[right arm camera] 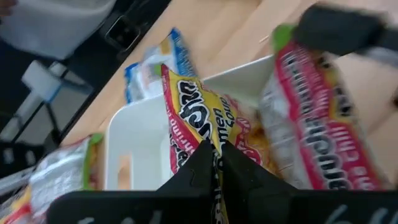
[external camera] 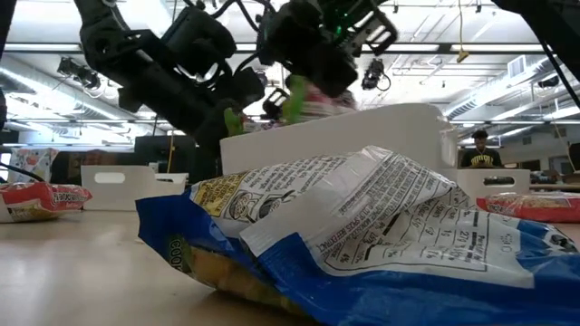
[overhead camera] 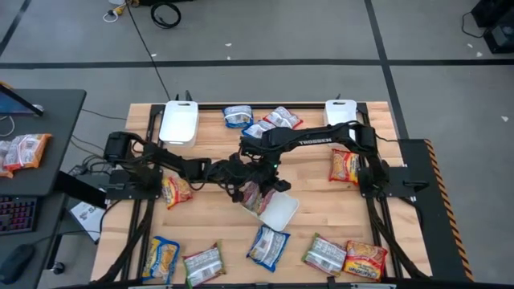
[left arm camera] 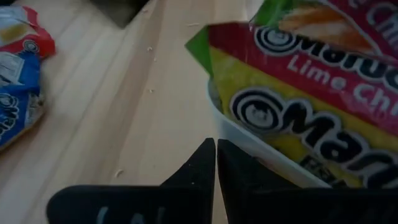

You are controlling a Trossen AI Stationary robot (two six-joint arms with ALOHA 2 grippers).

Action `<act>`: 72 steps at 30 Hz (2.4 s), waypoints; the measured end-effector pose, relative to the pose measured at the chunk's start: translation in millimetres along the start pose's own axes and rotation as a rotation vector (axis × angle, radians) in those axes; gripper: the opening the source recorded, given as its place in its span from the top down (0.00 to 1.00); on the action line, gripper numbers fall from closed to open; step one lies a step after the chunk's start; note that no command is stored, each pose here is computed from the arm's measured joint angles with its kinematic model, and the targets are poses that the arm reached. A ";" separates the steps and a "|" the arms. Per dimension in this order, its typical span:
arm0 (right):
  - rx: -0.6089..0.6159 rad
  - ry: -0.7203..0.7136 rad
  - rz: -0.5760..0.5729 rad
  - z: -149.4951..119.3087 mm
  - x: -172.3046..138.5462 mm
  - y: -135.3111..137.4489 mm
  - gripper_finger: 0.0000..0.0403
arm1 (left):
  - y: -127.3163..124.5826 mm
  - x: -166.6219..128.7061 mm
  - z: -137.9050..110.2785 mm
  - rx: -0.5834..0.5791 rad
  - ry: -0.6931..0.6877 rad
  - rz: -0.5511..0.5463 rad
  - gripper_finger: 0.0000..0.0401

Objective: Sort Maruchan noodles
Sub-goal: Put the green noodle pack into the bottom white bin

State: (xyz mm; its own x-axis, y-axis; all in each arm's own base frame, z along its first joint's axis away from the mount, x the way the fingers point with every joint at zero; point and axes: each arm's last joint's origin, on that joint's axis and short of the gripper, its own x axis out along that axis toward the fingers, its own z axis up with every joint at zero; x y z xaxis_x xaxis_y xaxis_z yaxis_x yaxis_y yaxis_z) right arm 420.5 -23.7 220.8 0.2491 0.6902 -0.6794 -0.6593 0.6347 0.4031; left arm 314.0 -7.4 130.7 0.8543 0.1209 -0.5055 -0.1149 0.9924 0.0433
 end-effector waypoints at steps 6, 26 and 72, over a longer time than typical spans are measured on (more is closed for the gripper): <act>0.081 -0.078 -0.053 5.8 2.7 -8.4 0.95 | -0.4 -0.6 5.4 0.006 -0.015 -0.003 0.94; 0.103 -0.048 -0.423 1.7 23.3 -21.9 0.90 | 3.9 -41.1 4.7 0.037 0.238 0.058 0.94; 0.384 0.043 -0.861 -3.5 74.6 58.3 0.69 | -10.3 -41.9 3.2 -0.090 0.265 -0.182 0.94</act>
State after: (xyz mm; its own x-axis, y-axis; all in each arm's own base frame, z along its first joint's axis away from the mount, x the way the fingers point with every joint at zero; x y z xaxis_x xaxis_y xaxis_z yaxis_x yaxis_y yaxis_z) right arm 398.2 63.6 191.5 0.5103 -0.0783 -0.8564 0.0203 0.9967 -0.0790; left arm 281.0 -22.6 154.2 0.7045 -0.0798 -0.7052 -0.0265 0.9900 -0.1385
